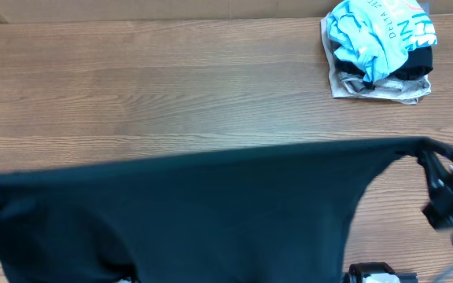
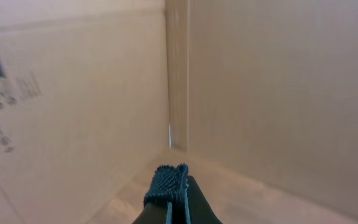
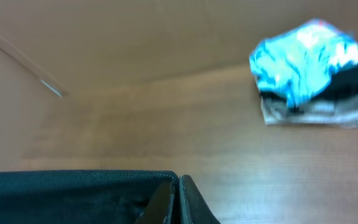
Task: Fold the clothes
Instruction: 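Stretch the shirt wide between both grippers and swing it over the table, then lay the stretched shirt flat on the table with both grippers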
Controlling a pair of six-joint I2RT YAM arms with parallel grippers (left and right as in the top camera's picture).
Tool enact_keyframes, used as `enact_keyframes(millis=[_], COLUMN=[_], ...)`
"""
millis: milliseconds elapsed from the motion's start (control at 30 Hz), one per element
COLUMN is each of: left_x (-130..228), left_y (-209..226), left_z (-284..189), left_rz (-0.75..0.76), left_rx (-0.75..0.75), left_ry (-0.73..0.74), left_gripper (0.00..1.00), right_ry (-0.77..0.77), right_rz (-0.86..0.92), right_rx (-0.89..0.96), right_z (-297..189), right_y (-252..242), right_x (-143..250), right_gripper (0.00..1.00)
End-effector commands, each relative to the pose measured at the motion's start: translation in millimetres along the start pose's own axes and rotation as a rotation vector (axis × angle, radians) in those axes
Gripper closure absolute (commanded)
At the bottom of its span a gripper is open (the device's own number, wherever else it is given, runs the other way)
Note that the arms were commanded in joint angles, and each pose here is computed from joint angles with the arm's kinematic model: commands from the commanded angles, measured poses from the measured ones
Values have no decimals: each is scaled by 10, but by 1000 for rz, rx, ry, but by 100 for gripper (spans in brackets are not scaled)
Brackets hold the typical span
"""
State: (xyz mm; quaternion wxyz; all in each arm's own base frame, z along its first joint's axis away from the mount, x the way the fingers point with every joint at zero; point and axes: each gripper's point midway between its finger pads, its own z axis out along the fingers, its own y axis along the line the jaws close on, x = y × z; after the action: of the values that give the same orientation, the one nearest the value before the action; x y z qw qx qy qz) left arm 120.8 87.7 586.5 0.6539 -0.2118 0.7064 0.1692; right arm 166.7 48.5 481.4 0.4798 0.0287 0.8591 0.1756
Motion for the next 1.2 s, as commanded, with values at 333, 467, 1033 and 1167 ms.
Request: enact_keyframes(millis=[333,467,1033,1167], left_x=[1182,1653,3393,3648], left_y=[-747,-1020,-2519,-2655], left_z=[1543,2013,4116,4250], left_rz=[240,303,211,198], left_rx=[-48,-31,222,262], left_ry=[505,649,706,720], left_gripper=[96,96,96,96], right_ry=[422,473,301,289], right_rz=[65,67,9,6], right_rx=[167,178,134,131], right_z=[1769,2293,4635,4843], right_y=[-655,-803,-1357,-1425], right_x=[405,467,379,443], right_gripper=[96,96,96,96])
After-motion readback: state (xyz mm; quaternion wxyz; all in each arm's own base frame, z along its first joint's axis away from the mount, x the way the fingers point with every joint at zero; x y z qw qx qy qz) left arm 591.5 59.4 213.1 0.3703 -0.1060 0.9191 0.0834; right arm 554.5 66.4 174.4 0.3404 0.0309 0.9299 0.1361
